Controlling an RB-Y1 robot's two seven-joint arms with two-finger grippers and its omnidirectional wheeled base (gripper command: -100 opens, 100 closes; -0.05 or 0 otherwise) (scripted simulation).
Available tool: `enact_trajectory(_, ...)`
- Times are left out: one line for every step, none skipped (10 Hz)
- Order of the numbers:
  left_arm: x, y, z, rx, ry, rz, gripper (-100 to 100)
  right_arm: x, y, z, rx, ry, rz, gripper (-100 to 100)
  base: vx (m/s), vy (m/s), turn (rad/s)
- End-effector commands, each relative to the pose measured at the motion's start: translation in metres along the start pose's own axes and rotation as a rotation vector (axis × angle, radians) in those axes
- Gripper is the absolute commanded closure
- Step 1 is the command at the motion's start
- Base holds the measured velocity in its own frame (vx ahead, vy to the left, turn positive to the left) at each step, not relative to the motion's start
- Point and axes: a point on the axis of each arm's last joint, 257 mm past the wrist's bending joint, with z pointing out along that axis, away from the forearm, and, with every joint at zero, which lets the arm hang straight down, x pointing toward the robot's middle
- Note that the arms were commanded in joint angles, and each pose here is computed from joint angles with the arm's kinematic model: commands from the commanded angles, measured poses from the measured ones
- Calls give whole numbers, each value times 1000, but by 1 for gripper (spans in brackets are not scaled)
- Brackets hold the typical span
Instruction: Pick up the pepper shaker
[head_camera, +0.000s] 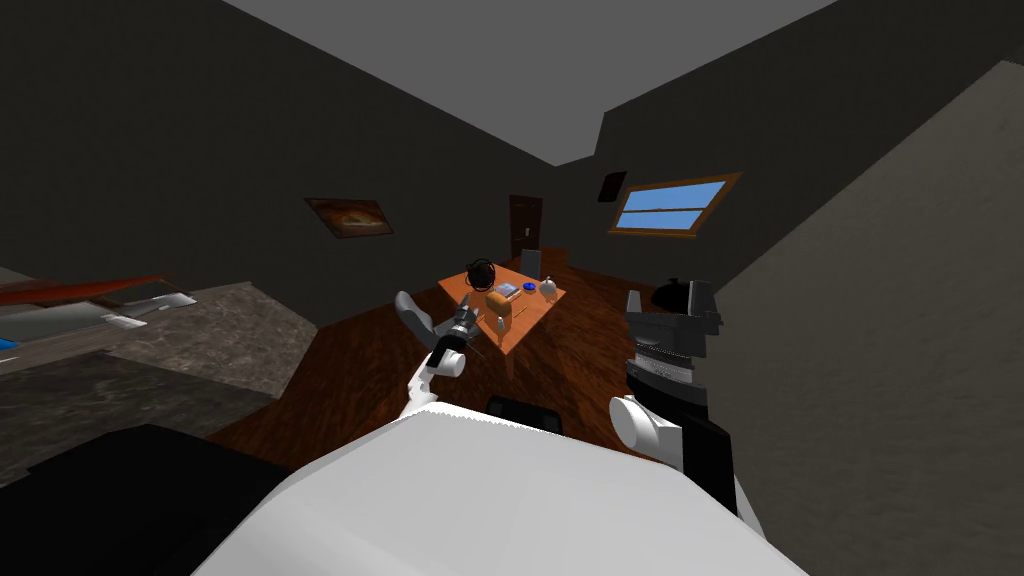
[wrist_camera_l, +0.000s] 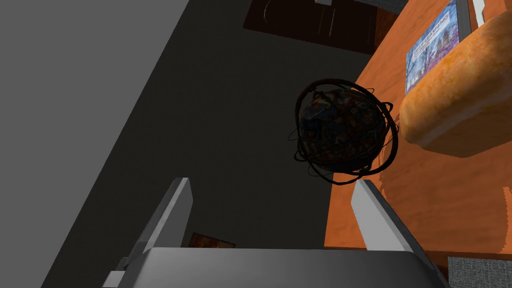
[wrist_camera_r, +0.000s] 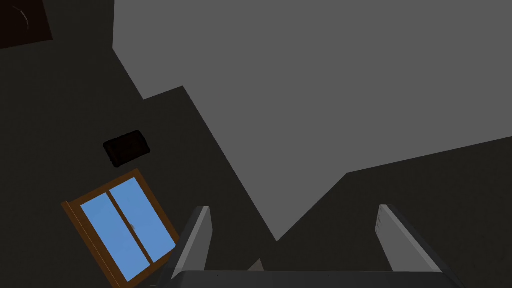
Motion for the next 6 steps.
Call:
enact_trajectory(-5,18,3,-43,-11,-18,-100,0,0,0,0,0,0,0,1,14,23)
enact_trajectory(-9,36,9,-96,-23,-52,-100,0,0,0,0,0,0,0,2,16,48)
enact_trajectory(-11,40,8,-105,-26,-52,-100,0,0,0,0,0,0,0,0,12,28)
enact_trajectory(-13,54,16,-149,-36,-87,-100,0,0,0,0,0,0,0,1,19,55)
enact_trajectory(-17,63,14,-167,-44,-87,-100,0,0,0,0,0,0,0,2,17,18)
enact_trajectory(-18,73,21,-204,-52,-123,-100,0,0,0,0,0,0,0,1,19,40)
